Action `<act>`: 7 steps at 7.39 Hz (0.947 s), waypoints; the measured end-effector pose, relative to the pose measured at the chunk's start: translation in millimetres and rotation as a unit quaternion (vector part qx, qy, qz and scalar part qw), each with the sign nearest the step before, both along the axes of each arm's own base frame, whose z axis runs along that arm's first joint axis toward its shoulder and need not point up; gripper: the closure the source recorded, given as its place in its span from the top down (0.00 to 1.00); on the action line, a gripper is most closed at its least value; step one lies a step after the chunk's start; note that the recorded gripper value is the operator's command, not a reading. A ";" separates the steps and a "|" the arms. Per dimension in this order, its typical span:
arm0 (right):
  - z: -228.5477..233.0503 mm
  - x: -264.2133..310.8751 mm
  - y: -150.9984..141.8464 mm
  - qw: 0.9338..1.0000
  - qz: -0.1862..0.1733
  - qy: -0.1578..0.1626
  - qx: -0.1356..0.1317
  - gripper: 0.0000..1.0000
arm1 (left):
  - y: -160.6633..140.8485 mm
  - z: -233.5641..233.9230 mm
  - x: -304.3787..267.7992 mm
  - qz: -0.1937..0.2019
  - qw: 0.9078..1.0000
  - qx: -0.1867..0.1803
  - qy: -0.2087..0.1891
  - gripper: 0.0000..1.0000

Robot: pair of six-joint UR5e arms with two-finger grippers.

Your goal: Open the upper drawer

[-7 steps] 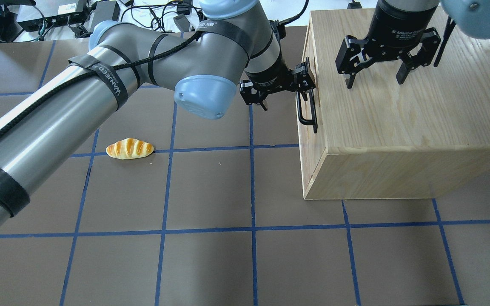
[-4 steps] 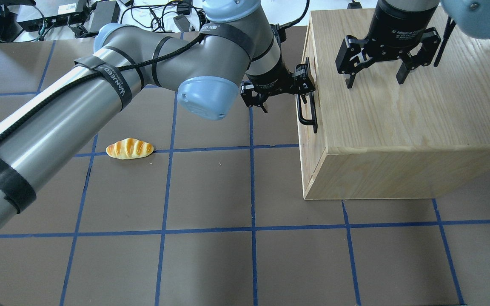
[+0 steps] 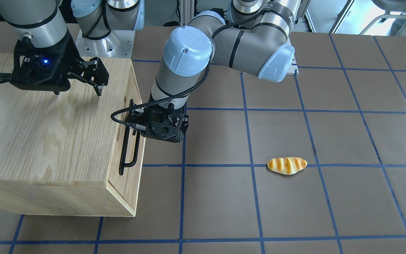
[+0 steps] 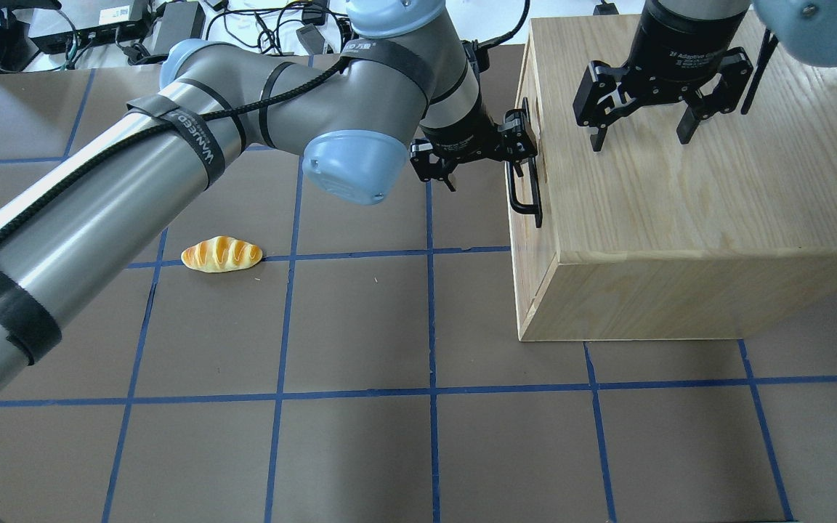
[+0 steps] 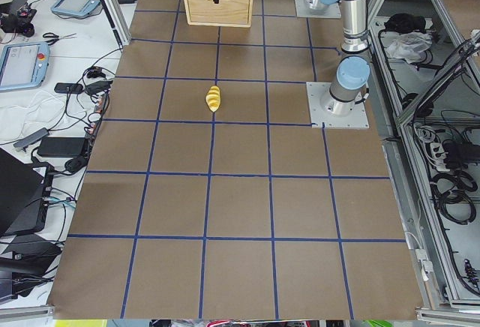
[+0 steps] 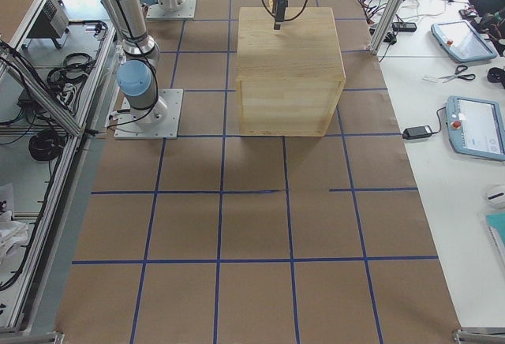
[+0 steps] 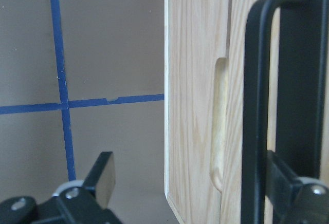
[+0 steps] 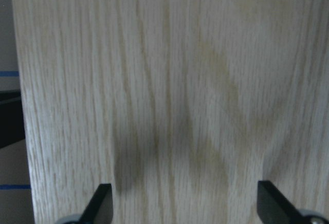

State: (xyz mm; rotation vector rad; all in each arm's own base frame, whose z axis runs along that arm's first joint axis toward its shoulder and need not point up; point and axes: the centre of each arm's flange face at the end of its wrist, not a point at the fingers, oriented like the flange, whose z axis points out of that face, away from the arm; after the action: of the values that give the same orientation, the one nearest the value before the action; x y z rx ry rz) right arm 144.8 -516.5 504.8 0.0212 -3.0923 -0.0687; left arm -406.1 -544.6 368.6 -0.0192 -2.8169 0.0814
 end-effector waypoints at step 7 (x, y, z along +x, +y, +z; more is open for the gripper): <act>-0.1 0.0 0.0 1.000 0.000 0.000 0.000 1.00 | -1.0 3.5 7.9 -0.024 0.999 -0.017 -0.025 1.00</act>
State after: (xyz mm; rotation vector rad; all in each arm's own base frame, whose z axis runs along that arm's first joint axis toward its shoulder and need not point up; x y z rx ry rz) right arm 144.8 -516.5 504.8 0.0203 -3.0923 -0.0689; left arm -398.2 -545.6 372.1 -0.0979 -2.8621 0.1187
